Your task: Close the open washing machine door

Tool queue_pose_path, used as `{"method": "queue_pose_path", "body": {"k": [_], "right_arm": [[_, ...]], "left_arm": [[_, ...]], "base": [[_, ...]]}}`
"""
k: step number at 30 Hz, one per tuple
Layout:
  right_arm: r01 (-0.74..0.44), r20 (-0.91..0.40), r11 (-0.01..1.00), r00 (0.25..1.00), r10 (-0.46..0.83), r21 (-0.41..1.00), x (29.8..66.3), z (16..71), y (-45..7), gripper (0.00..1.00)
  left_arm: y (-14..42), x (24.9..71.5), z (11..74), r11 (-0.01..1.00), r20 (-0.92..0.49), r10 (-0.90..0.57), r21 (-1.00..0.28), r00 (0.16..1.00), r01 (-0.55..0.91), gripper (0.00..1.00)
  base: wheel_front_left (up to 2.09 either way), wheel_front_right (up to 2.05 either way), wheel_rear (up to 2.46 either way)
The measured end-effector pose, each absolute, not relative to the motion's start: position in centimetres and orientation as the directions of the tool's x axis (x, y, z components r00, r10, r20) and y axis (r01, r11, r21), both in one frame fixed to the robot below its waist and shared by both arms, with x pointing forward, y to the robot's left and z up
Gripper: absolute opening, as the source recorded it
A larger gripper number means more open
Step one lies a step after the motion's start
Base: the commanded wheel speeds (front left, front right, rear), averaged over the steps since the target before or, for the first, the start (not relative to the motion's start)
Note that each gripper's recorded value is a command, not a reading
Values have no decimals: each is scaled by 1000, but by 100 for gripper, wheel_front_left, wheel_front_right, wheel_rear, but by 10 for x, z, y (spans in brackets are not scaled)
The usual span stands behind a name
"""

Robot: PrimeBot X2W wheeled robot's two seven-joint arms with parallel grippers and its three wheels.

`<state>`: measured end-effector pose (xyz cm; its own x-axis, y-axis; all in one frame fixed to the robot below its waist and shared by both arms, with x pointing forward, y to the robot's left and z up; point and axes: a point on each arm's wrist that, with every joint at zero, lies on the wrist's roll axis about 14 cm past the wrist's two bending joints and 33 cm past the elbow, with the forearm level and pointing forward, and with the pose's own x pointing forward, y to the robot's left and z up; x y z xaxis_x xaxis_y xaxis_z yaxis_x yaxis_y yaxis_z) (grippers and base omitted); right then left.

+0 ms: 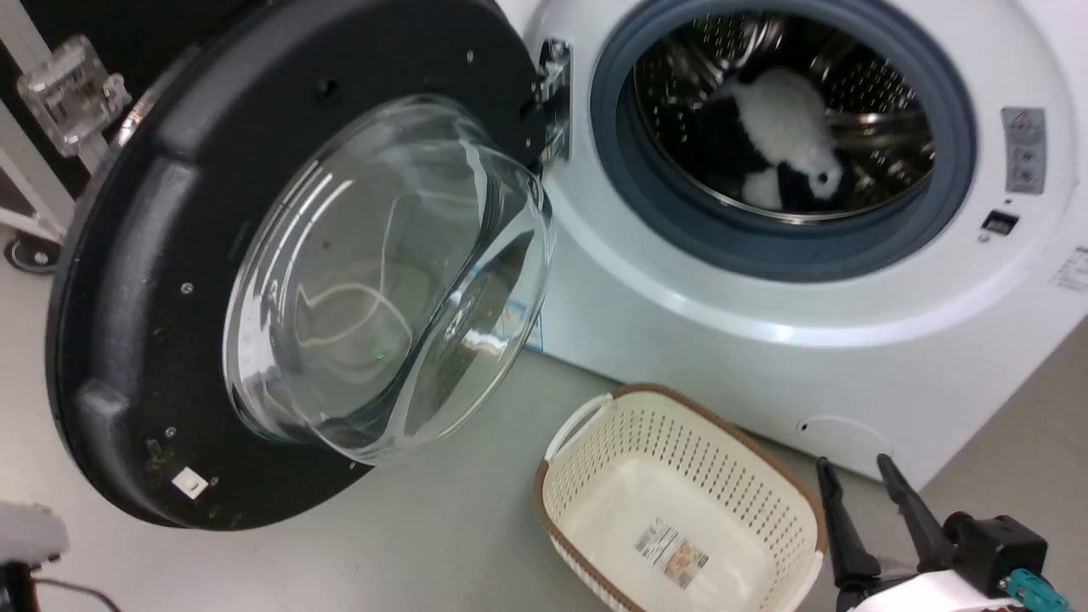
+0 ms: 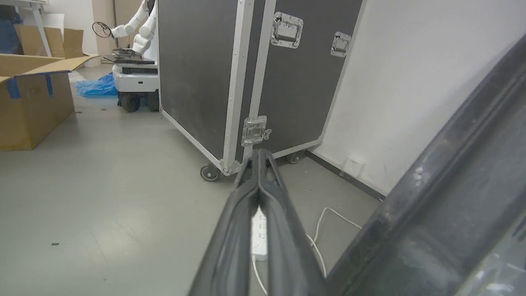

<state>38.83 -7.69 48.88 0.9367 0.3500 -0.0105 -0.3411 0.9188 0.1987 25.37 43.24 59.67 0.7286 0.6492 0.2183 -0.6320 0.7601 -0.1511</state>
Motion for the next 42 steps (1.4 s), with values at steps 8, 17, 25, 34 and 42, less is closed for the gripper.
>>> {"method": "queue_pose_path", "body": {"k": [8,17,25,34,42], "right_arm": [[-326,-56,922,937,344,209,398,471,-79,100],[-340,-34,913,934,356,227,400,476,-72,100],[-329,7,911,941,338,247,401,485,-75,100],[-254,47,934,967,250,253,403,495,-104,100],[-130,59,951,991,118,281,397,495,-148,100]], "left_arm": [[431,301,545,802,-72,541,-254,838,-540,0],[391,305,528,775,-243,308,-497,920,-391,0],[318,298,542,763,-228,21,-625,973,-163,0],[193,295,562,756,-214,-392,-629,895,181,0],[80,306,582,663,-181,-691,-544,700,514,0]], "base": [[0,0,0],[0,0,0],[0,0,0],[0,0,0],[0,0,0]]}}
